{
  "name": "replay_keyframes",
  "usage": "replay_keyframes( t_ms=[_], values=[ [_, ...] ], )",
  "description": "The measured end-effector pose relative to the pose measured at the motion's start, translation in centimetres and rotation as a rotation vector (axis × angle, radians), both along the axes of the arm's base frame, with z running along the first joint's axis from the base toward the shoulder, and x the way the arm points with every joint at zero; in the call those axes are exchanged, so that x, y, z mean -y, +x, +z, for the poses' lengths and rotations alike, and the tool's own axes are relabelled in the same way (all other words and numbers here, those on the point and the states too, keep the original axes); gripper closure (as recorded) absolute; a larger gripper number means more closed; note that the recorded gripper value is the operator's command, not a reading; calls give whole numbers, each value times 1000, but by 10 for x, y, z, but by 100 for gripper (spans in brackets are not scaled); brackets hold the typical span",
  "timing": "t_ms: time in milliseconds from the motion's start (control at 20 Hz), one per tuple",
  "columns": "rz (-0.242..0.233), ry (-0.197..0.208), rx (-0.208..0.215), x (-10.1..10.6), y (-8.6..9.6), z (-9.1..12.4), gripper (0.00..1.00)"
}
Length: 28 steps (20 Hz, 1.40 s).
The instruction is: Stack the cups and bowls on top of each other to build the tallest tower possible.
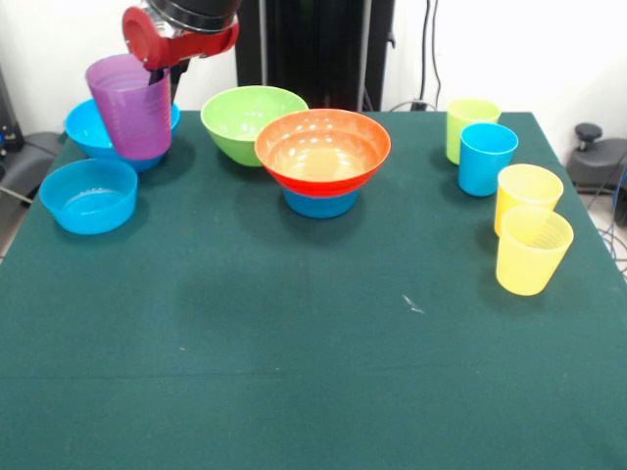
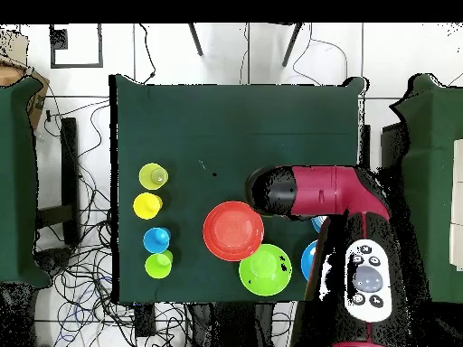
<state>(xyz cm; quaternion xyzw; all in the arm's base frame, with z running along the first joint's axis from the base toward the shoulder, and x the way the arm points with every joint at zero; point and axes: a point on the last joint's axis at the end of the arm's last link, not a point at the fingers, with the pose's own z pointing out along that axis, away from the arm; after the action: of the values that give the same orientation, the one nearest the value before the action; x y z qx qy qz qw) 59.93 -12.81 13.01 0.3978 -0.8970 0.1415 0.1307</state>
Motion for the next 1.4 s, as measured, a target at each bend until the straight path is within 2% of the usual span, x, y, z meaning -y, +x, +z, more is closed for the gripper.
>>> replay_keyframes(
  t_ms=[350,700,1050,1400],
  values=[
    [-23,0,1,-11,-30,-9,100],
    [-40,-8,11,-33,-57,-13,100],
    [-57,-24,10,-56,-78,-13,100],
    [-85,-43,37,-76,-92,-14,100]
  ],
)
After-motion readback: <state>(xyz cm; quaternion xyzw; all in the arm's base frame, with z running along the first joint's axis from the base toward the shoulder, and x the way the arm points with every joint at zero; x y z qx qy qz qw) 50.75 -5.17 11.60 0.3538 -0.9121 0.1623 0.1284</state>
